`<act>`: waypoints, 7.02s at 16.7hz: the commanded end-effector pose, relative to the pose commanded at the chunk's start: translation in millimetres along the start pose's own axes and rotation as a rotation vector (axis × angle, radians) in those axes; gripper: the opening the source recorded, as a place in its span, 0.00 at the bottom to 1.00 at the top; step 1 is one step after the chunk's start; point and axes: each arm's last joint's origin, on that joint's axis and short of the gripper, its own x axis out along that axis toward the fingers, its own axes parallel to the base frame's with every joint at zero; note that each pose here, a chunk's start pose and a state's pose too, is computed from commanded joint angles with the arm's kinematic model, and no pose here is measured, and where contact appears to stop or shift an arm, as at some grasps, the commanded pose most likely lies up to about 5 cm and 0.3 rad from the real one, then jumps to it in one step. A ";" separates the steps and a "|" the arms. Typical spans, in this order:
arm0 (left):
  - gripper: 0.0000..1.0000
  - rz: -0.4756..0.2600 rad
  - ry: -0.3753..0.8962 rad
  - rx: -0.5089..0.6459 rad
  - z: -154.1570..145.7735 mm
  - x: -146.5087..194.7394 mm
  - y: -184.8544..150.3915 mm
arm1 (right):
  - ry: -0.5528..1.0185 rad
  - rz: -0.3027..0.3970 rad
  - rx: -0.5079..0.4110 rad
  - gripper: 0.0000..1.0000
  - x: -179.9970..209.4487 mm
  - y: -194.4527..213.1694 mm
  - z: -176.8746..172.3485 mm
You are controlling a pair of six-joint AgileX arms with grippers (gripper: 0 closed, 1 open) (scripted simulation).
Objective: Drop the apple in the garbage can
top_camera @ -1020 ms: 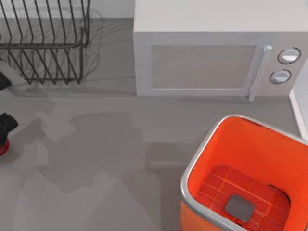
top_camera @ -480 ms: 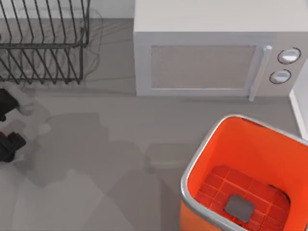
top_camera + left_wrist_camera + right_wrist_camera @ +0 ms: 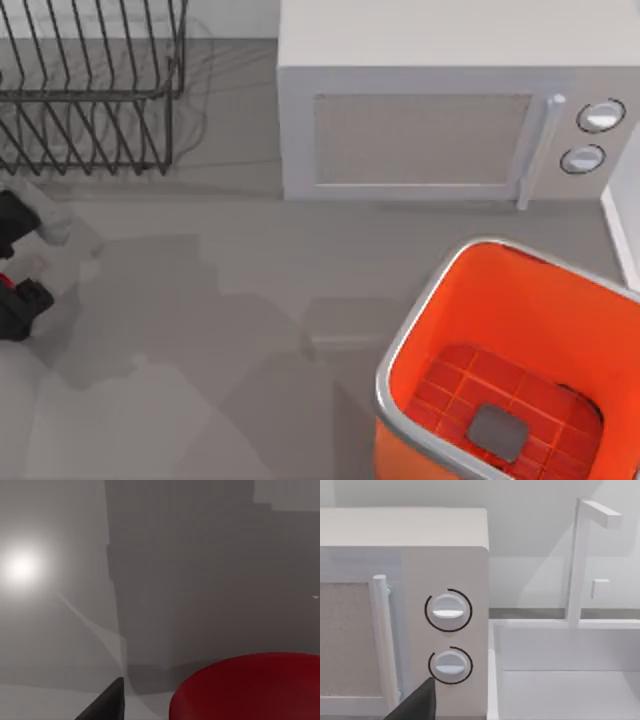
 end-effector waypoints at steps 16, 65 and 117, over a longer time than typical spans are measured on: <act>0.00 0.000 0.000 0.000 0.0 0.0 0.0 | 0.000 0.000 0.000 1.00 0.0 0.0 0.0; 0.00 -0.024 0.004 3.104 170.2 -213.1 -290.9 | 0.000 0.000 0.000 1.00 0.0 0.0 0.0; 0.98 0.206 0.260 4.010 193.7 -120.4 -442.2 | 0.000 0.000 0.000 1.00 0.0 0.0 0.0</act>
